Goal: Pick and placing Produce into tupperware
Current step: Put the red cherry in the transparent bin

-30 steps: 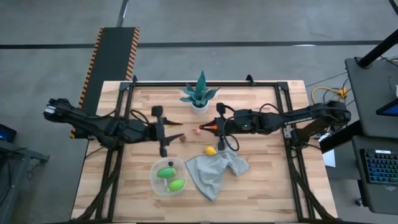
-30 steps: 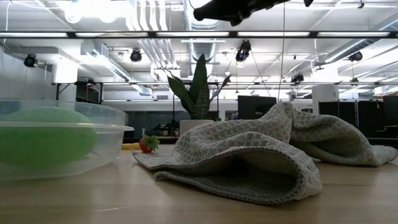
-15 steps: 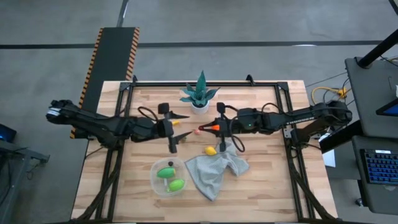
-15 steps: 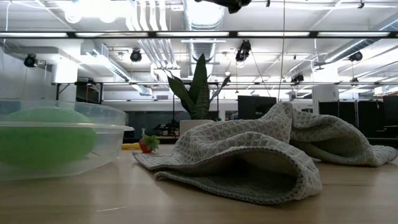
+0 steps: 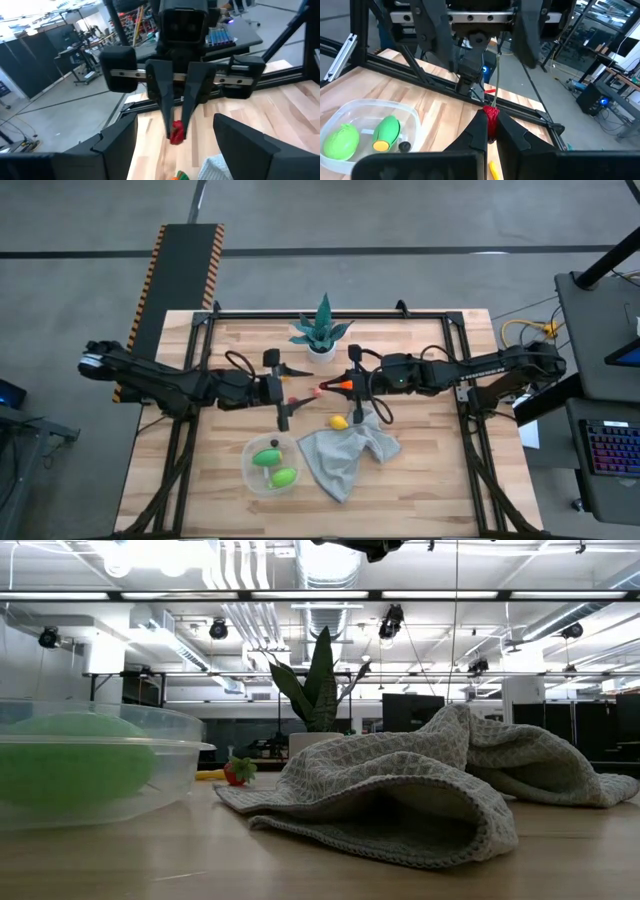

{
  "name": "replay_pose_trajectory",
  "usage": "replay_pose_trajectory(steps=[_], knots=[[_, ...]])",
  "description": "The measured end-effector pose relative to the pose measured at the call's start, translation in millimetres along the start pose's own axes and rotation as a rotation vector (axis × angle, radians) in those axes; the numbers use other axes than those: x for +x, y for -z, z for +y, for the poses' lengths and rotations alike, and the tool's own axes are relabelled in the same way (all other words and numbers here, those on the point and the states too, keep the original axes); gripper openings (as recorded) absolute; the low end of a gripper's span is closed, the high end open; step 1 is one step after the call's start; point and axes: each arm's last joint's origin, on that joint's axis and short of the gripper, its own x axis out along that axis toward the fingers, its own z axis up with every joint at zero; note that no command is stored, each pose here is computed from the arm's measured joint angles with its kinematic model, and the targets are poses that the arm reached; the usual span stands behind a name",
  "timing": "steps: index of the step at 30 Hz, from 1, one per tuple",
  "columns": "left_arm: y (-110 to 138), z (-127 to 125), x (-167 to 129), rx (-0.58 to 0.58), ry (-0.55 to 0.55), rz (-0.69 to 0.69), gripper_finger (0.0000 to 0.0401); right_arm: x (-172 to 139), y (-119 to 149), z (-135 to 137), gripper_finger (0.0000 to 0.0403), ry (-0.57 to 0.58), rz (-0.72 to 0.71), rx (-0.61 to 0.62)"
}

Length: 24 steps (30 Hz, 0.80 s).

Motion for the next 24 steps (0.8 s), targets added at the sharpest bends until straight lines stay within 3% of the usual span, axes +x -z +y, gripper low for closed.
replay_pose_trajectory(steps=[10, 24], knots=[[0.7, -2.4, 7.4, 0.011, -0.005, -0.027, 0.0216, 0.0, 0.3, 0.1, 0.0013, -0.002, 0.001, -0.006], [7.5, -0.5, 17.5, 0.017, -0.024, -0.005, 0.0214, 0.0, 0.8, 0.4, 0.0013, -0.006, 0.006, -0.007]])
